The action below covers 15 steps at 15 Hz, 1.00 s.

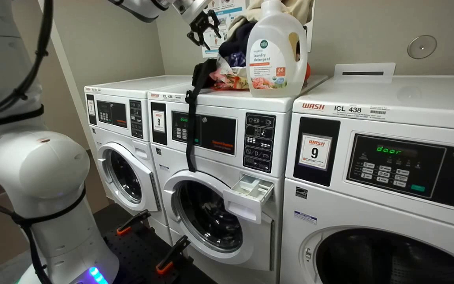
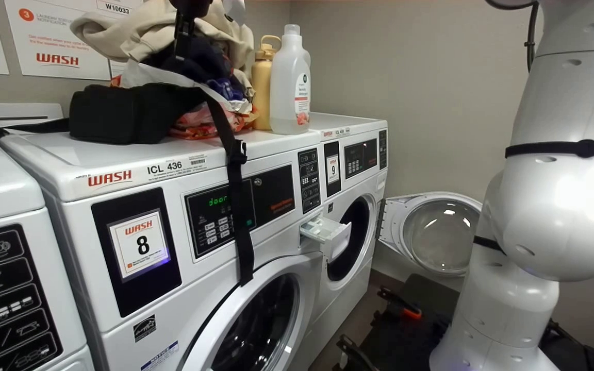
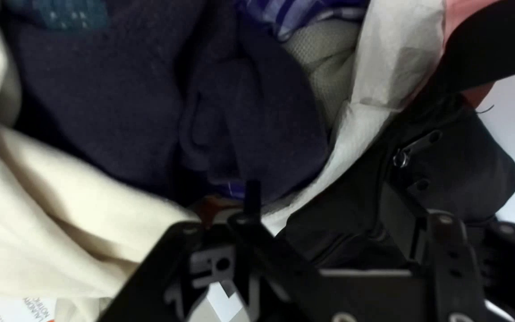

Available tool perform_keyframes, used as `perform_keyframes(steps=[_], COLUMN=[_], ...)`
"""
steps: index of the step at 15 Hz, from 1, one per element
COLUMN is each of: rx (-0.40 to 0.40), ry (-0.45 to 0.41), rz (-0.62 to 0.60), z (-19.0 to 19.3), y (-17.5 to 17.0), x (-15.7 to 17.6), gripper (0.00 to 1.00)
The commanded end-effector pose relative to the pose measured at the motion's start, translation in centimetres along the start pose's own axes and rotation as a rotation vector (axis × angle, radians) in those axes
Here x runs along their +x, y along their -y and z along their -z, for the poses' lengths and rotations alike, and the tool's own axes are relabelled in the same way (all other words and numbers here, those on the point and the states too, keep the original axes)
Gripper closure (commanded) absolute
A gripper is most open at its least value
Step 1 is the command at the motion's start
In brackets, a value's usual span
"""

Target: Place the fanny pack against the laundry

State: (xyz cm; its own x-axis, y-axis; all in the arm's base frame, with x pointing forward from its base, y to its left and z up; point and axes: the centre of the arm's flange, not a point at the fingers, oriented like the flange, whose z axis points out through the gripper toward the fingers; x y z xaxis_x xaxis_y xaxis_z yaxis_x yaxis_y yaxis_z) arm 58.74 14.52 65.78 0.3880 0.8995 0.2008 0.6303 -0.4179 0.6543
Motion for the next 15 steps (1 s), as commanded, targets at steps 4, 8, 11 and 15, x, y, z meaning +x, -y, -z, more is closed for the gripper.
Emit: perform_keyframes(steps=[4,8,11,15], rx=[0.116,0.240,0.328,0.424], ry=[-0.004,-0.093,-0.121,-0.104], rz=[0.006,0.046,0.095,0.124], z=[2.5,6.0,9.5,13.4], y=[-0.1,-2.3,-3.8,-5.5], x=[-0.5,-1.2,-1.9,-4.1], gripper=[0.00,0.00,0.00,0.00])
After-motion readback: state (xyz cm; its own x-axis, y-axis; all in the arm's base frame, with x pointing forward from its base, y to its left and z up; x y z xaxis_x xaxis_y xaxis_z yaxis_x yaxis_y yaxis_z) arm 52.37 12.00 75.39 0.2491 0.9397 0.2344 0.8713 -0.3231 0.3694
